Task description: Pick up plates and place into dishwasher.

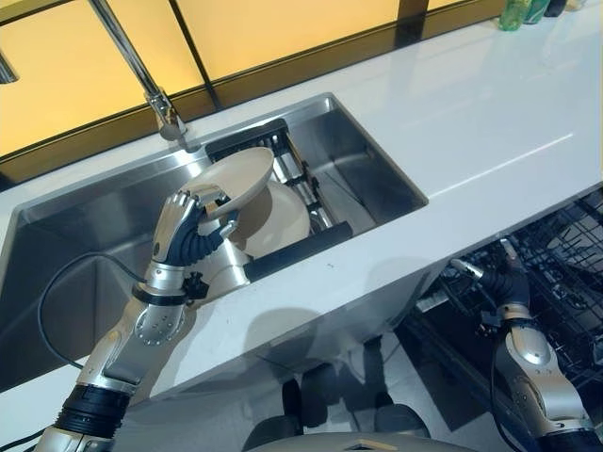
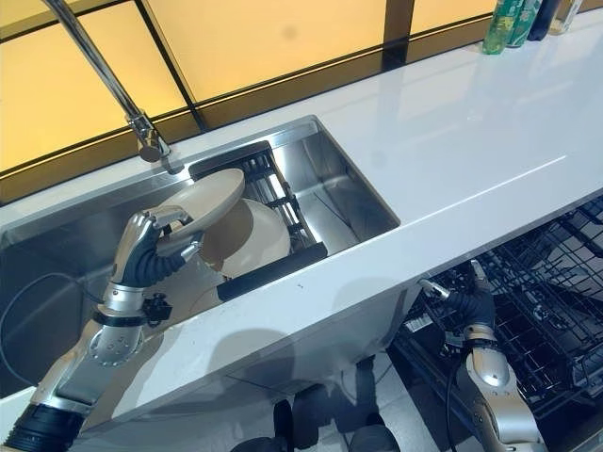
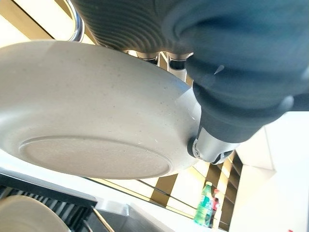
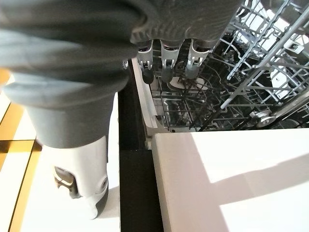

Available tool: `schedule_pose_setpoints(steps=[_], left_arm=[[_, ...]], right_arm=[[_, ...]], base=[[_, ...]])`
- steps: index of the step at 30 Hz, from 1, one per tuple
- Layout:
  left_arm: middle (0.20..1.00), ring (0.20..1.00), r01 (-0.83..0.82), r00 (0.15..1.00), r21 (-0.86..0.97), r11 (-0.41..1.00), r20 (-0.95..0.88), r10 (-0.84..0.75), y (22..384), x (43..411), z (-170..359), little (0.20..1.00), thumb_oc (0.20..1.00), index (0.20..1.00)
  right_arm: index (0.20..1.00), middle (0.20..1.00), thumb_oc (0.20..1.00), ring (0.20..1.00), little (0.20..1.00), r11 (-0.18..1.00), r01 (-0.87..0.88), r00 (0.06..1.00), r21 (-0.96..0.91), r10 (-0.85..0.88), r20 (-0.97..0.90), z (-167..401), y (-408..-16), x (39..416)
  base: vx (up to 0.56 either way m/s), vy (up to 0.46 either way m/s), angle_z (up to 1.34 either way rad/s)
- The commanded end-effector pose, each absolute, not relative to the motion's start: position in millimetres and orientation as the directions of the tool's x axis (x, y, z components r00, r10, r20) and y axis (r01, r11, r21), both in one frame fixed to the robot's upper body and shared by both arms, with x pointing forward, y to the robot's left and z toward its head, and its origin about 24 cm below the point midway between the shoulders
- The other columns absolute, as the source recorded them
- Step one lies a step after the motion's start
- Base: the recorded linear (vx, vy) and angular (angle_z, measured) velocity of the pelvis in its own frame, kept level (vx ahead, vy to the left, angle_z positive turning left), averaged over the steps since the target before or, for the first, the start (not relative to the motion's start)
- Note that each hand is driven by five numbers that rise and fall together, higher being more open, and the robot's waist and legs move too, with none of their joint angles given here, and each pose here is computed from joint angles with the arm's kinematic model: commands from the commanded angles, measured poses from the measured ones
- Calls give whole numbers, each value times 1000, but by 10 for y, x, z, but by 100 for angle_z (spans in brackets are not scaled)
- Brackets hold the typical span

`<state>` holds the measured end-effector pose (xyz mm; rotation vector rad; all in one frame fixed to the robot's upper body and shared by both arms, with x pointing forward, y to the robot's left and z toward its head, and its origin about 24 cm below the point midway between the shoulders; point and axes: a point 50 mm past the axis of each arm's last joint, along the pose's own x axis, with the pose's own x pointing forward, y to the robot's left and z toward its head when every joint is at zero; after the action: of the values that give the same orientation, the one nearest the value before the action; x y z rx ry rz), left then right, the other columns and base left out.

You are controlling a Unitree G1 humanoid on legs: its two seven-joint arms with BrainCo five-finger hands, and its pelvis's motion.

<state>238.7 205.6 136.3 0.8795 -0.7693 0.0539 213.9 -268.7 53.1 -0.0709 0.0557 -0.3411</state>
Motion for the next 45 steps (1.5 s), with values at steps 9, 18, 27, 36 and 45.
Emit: schedule_pose_setpoints(steps=[9,18,27,36,45], left_arm=[[200,200,-296,628,608,737,705,-329,2167,2293,1877,200,200,200],[200,200,-298,623,616,730,704,-340,2202,2333,1998,200,200,200],[200,200,-315,624,620,718,706,-336,2246,2336,2039,200,200,200],[200,200,-320,611,620,716,713,-343,2230,2380,2105,200,200,200],[200,200,-103,560,568,817,712,-424,1897,2417,2146,200,200,200]], right_arm=[[1000,1000,1000,1000,1000,958,264,944,-110,-233,233,1273,-2467,2409],[1000,1000,1000,1000,1000,914,326,937,-242,-347,-45,876,-2760,2300],[1000,1000,1000,1000,1000,831,490,844,-265,-528,-94,756,-3069,2094],[1000,1000,1000,1000,1000,754,596,787,-275,-617,11,868,-3171,2057],[1000,1000,1000,1000,1000,877,431,702,-212,-178,690,2172,-2474,2305]], base=[[-10,2,2],[-8,6,-6],[-23,26,-15],[-15,15,-10],[-1,11,-1]])
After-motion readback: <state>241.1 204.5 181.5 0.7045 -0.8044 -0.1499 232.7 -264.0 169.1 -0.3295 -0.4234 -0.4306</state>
